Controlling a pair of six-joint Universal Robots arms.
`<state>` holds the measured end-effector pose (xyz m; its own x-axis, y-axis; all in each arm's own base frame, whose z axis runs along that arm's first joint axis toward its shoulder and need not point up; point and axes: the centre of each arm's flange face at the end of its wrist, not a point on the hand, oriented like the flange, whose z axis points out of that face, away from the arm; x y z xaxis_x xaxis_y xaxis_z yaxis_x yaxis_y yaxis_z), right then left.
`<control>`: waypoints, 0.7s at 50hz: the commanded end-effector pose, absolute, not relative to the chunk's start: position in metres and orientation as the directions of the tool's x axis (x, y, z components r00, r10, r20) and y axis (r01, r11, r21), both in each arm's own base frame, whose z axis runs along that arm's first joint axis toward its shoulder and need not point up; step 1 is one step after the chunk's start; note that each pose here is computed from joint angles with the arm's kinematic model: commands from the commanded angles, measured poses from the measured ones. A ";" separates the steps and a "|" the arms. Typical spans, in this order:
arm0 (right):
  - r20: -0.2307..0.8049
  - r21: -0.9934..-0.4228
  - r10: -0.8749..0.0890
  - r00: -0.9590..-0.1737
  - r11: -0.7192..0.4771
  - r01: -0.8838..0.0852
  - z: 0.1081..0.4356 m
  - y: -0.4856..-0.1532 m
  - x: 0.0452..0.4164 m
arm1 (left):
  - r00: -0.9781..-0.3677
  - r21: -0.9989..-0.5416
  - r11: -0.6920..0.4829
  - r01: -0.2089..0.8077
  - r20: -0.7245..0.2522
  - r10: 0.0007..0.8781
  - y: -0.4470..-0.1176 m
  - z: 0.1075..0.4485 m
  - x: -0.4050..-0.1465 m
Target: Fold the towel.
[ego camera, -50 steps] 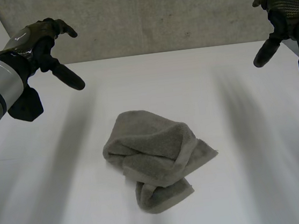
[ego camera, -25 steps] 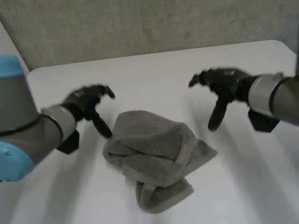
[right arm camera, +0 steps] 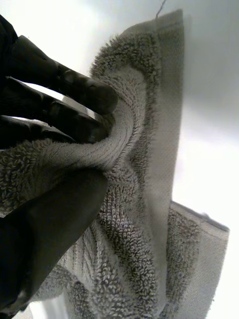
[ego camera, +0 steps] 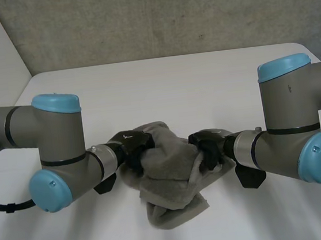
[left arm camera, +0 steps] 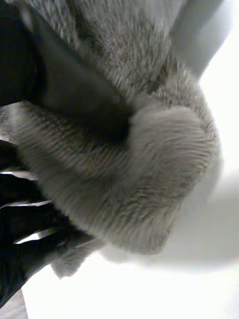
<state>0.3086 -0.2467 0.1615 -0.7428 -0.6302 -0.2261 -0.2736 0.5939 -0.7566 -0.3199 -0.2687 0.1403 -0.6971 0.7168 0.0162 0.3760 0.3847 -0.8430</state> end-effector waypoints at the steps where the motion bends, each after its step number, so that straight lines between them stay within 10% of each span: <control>1: -0.075 -0.899 -0.709 -0.701 0.353 -0.261 0.200 -0.284 0.323 | -0.687 -0.906 0.224 0.358 -0.094 0.720 -0.296 0.176 -0.332; 9: 0.347 -0.934 -0.555 -0.756 -0.276 -0.226 0.338 -0.342 0.336 | -0.754 -0.981 -0.102 0.164 -0.191 0.628 -0.335 0.292 -0.346; 18: 0.319 -0.914 -0.459 -0.829 -0.381 -0.140 0.401 -0.324 0.327 | -0.790 -0.967 -0.247 0.059 -0.196 0.581 -0.305 0.370 -0.330; 24: 0.369 -0.928 -0.617 -0.695 -0.206 -0.309 0.332 -0.300 0.334 | -0.757 -0.980 -0.008 0.199 -0.159 0.634 -0.277 0.289 -0.318; 35: 0.564 -0.616 -0.785 -0.255 -0.194 -0.764 0.189 -0.250 0.306 | -0.675 -0.854 0.342 0.392 -0.014 0.738 -0.205 0.160 -0.292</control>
<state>0.3230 -0.2702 0.2353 -0.4455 -0.7412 0.5022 -0.6188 -0.1504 -0.7710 -0.3035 -0.2429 0.2152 -0.7243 0.6823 -0.0989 0.3086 0.1926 -0.9315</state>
